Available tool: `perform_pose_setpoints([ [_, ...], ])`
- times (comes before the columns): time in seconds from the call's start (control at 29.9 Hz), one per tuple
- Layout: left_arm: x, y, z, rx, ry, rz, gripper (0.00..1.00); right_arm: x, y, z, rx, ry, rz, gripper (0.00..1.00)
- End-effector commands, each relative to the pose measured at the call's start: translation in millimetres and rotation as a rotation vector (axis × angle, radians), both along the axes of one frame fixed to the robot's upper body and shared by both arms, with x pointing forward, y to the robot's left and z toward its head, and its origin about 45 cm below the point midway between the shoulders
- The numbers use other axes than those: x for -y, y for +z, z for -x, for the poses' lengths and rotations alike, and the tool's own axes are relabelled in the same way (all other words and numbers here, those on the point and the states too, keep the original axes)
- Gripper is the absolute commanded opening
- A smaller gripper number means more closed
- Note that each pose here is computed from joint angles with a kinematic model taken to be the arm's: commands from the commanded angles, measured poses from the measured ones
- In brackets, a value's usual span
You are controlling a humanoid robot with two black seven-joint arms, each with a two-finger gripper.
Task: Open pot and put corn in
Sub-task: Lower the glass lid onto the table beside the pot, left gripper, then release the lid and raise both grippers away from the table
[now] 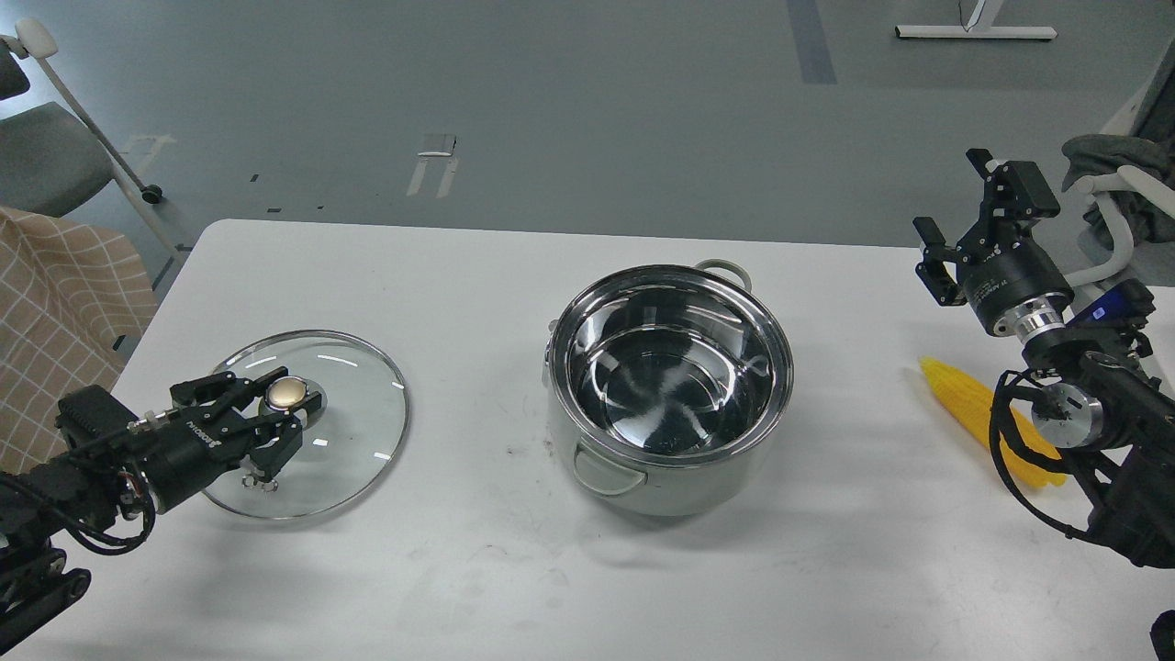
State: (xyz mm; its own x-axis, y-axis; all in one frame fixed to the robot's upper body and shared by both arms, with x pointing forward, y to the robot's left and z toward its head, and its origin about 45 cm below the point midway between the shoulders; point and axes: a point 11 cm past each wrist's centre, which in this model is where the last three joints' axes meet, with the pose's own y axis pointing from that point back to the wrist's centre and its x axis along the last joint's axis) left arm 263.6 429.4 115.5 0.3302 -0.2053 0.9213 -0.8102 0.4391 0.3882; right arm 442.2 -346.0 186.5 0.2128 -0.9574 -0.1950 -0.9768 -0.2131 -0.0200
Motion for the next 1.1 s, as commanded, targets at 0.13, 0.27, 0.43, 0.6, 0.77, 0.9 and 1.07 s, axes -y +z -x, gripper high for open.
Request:
perform_pose_setpoints([
  [0.13, 0.1, -2.2, 2.1, -0.009, -0.002, -0.002, 0.90, 0.0, 0.3, -0.1, 0.001, 0.001, 0.000, 1.00],
  [0.27, -0.1, -1.6, 1.5, -0.006, -0.001, -0.002, 0.97, -0.6, 0.0, -0.2, 0.000, 0.001, -0.001, 1.00],
  [0.43, -1.5, -2.4, 1.7, -0.008, 0.003, -0.004, 0.97, -0.7, 0.0, -0.2, 0.000, 0.001, -0.001, 1.00],
  [0.6, -2.0, -3.6, 2.8, -0.013, 0.003, -0.007, 0.84, -0.7, 0.0, -0.2, 0.000, 0.001, -0.001, 1.00],
  [0.77, -6.1, -5.6, 4.1, -0.021, 0.010, -0.018, 0.44, -0.7, 0.0, -0.2, 0.000, 0.001, -0.001, 1.00],
  [0.9, -6.9, -6.4, 4.8, -0.025, 0.009, -0.022, 0.21, -0.2, -0.2, -0.1, 0.000, 0.000, 0.000, 1.00],
  [1.07, -8.0, -6.5, 4.7, -0.026, 0.013, -0.024, 0.10, -0.8, 0.0, -0.1, 0.000, 0.002, -0.002, 1.00],
])
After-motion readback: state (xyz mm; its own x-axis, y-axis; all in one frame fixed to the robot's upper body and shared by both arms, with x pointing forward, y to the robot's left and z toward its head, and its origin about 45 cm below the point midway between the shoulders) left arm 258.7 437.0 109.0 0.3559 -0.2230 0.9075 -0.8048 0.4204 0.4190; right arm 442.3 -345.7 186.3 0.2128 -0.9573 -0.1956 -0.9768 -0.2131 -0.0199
